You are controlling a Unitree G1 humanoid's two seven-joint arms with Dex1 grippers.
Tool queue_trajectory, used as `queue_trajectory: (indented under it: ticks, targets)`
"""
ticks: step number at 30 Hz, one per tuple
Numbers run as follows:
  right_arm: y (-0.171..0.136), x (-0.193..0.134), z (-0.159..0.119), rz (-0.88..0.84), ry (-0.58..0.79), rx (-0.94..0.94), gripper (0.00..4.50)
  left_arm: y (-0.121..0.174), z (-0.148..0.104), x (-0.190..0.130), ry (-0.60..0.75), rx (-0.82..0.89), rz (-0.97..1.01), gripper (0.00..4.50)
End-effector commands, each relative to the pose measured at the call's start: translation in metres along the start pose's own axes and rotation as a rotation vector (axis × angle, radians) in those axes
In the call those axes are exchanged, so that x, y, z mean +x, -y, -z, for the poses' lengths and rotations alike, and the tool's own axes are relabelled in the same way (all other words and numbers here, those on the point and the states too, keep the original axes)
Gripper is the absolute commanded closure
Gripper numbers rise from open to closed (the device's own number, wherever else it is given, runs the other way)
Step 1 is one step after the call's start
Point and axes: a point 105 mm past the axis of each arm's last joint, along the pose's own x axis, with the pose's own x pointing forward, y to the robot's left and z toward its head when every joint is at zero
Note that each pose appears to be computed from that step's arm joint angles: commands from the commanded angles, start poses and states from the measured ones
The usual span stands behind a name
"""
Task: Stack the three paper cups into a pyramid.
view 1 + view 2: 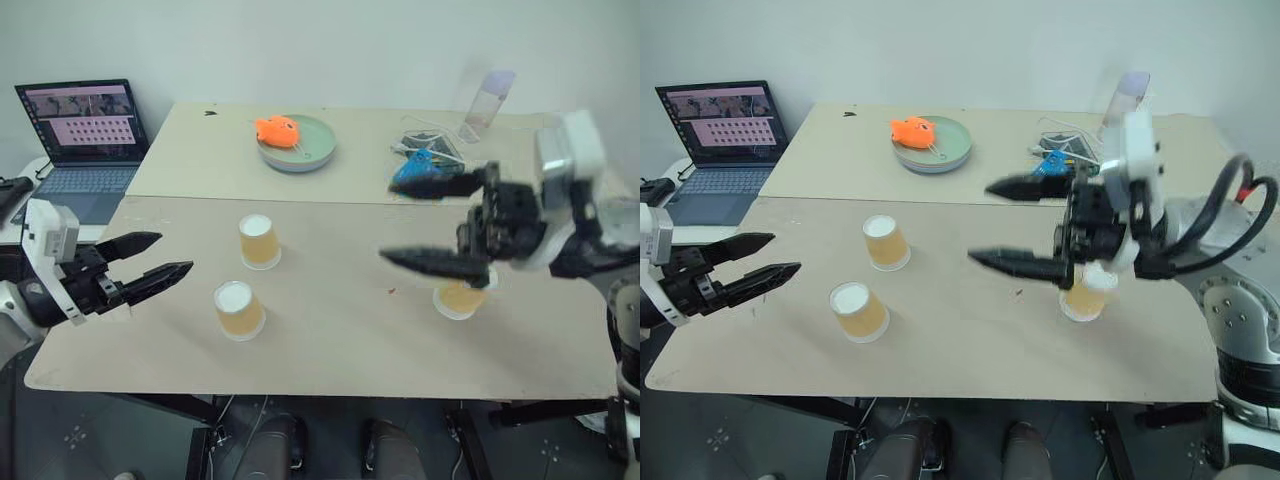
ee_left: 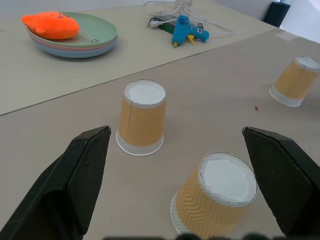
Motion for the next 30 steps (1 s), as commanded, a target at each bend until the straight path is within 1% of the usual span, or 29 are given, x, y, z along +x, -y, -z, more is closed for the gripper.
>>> queue_trajectory:
  ticks: [1, 3, 4, 11, 19, 22, 26, 30]
  targets:
    - [-0.006, 0.007, 0.017, -0.031, -0.086, -0.040, 0.02, 0.011, 0.001, 0.009, -0.011, 0.045, 0.042, 0.00]
    - [-0.013, 0.018, 0.039, -0.063, -0.147, -0.027, 0.02, 0.027, 0.012, 0.020, -0.024, -0.002, 0.123, 0.00]
    - [-0.016, 0.022, 0.045, -0.075, -0.164, -0.028, 0.02, 0.032, 0.014, 0.023, -0.025, -0.019, 0.150, 0.00]
    - [-0.015, 0.030, 0.068, -0.062, -0.220, -0.015, 0.02, 0.055, 0.031, 0.033, -0.103, -0.043, 0.289, 0.00]
    - [-0.013, 0.032, 0.065, -0.030, -0.183, -0.003, 0.02, 0.048, 0.035, 0.039, -0.131, -0.017, 0.301, 0.00]
    - [-0.015, 0.033, 0.062, -0.028, -0.160, 0.009, 0.02, 0.045, 0.039, 0.044, -0.142, 0.023, 0.294, 0.00]
    - [-0.016, 0.033, 0.053, -0.019, -0.097, 0.048, 0.02, 0.043, 0.046, 0.056, -0.144, 0.089, 0.294, 0.00]
    - [-0.015, 0.029, 0.045, -0.009, -0.070, 0.060, 0.02, 0.043, 0.045, 0.062, -0.117, 0.089, 0.300, 0.00]
